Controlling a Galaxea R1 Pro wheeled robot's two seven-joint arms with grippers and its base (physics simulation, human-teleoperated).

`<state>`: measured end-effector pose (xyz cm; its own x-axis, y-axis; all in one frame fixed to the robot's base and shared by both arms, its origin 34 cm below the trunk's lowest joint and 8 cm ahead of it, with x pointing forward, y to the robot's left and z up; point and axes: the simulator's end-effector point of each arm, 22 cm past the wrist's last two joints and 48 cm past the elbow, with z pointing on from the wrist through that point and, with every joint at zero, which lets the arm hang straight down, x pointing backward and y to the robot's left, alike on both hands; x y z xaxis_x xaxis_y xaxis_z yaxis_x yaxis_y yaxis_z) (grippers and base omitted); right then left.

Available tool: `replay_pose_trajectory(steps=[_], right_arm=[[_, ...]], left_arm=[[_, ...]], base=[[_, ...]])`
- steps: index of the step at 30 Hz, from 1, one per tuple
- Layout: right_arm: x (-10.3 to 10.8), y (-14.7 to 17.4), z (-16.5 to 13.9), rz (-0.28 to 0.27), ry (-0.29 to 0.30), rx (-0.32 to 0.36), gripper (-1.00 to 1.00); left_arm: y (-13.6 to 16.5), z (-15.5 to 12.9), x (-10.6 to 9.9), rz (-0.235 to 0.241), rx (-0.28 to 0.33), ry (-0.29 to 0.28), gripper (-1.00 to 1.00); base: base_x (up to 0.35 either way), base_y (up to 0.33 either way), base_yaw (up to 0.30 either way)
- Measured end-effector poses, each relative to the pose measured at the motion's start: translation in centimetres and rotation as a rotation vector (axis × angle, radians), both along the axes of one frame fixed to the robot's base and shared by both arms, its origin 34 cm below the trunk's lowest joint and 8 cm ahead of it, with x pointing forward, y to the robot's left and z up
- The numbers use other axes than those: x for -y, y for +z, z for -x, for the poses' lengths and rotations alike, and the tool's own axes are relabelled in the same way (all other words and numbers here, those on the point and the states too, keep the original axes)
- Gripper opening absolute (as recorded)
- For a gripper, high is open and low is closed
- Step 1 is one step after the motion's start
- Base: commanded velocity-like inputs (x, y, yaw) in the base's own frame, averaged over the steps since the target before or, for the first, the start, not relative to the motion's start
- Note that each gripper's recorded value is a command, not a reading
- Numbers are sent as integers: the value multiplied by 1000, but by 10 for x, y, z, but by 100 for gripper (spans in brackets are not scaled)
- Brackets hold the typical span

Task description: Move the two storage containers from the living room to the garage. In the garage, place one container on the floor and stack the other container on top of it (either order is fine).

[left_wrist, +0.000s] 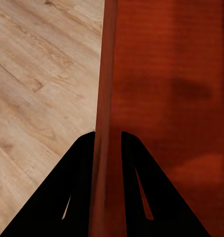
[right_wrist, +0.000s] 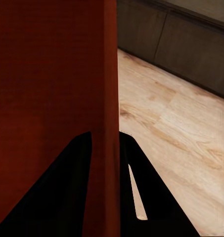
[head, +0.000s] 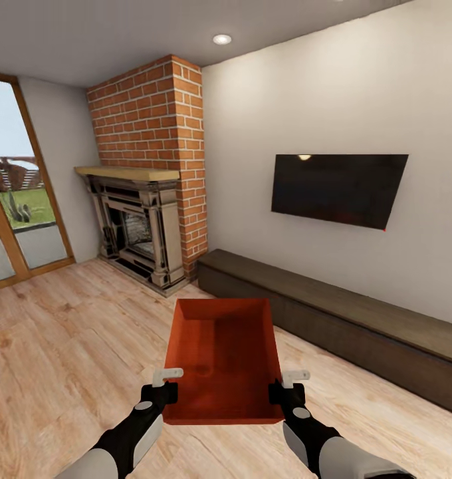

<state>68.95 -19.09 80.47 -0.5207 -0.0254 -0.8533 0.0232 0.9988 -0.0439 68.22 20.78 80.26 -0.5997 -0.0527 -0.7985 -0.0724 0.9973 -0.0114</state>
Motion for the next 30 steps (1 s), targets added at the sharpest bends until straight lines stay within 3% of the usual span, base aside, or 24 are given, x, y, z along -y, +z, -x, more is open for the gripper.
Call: replay_pose_trajectory(steps=[11,22,30], right_arm=[[0,0,0,0,0,1,-100],[0,4,-1,0,0,7,-100],[0,7,-1,0,0,12,-100]], left_arm=[[0,0,0,-1,1,2,-100],[4,-1,0,-1,8,2,-100],[7,-1,0,-1,13,2,-100]], base=[[-347,0,10],[-317,0,250],[-63,0,254]])
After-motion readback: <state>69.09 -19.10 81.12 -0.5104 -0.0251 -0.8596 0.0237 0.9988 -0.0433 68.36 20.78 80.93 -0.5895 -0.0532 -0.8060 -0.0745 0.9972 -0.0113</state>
